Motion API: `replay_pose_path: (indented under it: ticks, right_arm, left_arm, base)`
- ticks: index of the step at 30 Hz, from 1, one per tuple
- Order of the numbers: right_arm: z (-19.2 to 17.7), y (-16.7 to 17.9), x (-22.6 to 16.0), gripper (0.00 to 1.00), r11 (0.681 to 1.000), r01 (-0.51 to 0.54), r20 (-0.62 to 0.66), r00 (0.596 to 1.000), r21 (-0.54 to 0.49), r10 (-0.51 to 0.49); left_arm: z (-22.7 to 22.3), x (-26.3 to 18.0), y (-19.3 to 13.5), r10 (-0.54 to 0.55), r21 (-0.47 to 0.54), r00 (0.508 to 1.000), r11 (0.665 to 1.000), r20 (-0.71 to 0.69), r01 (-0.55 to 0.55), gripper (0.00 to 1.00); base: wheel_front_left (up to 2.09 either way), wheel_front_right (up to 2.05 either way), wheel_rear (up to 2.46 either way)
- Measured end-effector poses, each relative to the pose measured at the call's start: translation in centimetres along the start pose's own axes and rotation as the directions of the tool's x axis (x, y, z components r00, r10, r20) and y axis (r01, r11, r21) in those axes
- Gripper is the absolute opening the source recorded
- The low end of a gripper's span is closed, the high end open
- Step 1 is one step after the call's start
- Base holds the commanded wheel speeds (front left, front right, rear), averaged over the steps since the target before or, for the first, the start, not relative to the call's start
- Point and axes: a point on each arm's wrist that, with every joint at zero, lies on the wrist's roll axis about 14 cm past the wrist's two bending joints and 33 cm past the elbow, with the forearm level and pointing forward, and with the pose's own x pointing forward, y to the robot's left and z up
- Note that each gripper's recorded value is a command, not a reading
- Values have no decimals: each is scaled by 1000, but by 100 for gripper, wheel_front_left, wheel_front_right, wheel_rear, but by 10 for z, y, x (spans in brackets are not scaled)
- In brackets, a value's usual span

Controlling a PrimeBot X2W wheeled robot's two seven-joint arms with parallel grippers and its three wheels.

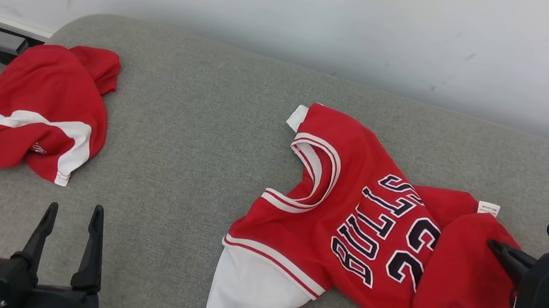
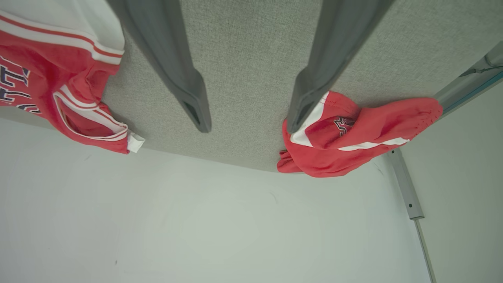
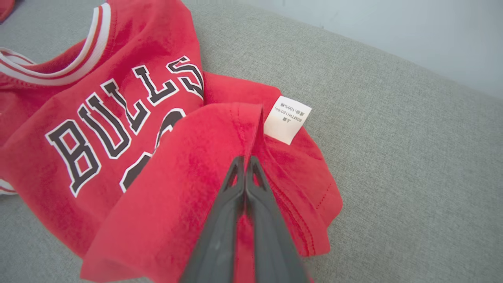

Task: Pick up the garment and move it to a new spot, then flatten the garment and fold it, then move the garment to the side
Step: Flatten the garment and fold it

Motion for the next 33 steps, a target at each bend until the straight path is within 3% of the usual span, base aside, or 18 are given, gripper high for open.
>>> replay_pose_path:
  ticks: [5, 8, 12, 20, 23, 27, 33]
  right_arm:
    - [7, 5, -2, 0, 1000, -13, 44, 999, 1, 13]
    - [25, 16, -3, 0, 997, -49, 125, 991, 53, 42]
    - [65, 40, -8, 0, 979, -147, 276, 955, 143, 103]
    - [137, 46, -28, 0, 937, -251, 504, 858, 244, 99]
    - [131, 46, -25, 0, 932, -251, 464, 879, 262, 107]
    - [117, 55, -30, 0, 896, -302, 414, 897, 326, 152]
    - [127, 52, -68, 0, 821, -393, 509, 848, 414, 149]
  left_arm:
    - [0, 0, 1, 1, -1, 1000, 1000, 1, -1, 100]
    - [2, -1, -1, -6, -5, 1000, 1000, 7, 7, 100]
    - [4, -3, -2, -7, -9, 1000, 1000, 13, 7, 100]
    - [6, -7, -1, -10, -8, 1000, 1000, 19, 10, 100]
    - [6, -8, 0, -7, -8, 1000, 1000, 21, 8, 100]
    - [6, -10, 1, -4, -7, 1000, 1000, 21, 4, 100]
    - [3, -10, -1, -15, -3, 1000, 1000, 10, 15, 100]
  base:
    - [0, 0, 0]
    - [0, 0, 0]
    - [0, 0, 0]
    - [0, 0, 0]
    - [0, 0, 0]
    - [0, 0, 0]
    - [0, 0, 0]
